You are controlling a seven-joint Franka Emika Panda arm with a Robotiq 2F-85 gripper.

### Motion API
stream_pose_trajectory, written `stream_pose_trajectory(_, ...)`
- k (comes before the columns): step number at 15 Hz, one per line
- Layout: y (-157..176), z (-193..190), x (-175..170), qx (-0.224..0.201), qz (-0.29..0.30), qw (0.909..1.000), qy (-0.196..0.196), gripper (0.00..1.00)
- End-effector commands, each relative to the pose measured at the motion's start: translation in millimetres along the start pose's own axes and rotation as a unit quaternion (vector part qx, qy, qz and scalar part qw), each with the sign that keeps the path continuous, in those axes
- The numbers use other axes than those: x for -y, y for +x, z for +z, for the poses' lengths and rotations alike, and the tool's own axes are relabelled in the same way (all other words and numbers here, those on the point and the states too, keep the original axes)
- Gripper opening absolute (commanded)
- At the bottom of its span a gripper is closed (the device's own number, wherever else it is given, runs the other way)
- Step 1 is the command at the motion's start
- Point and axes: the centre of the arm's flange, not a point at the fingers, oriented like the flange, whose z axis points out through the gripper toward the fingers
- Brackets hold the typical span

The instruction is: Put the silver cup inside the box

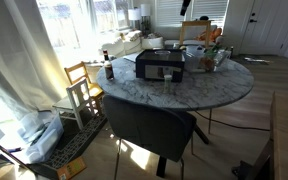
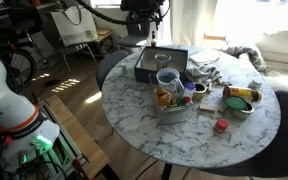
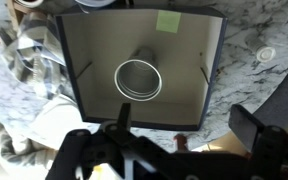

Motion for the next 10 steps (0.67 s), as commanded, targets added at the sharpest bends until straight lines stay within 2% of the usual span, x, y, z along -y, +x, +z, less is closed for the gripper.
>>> stream_pose_trajectory(1, -84, -46, -38, -0.019, 0.098, 0.9948, -0.017, 1.0)
stream_pose_trajectory(4, -147, -68, -85, -0.003, 0.181, 0.9832, -0.024, 1.0)
stream_pose_trajectory(5, -115, -62, -75, -0.013, 0.136, 0.99, -0.033, 1.0)
stream_pose_trajectory(7, -147, -72, -91, -0.009, 0.167, 0.9853, -0.034, 1.0)
stream_pose_trajectory(10, -146, -71, -90, -0.007, 0.173, 0.9845, -0.031, 1.0)
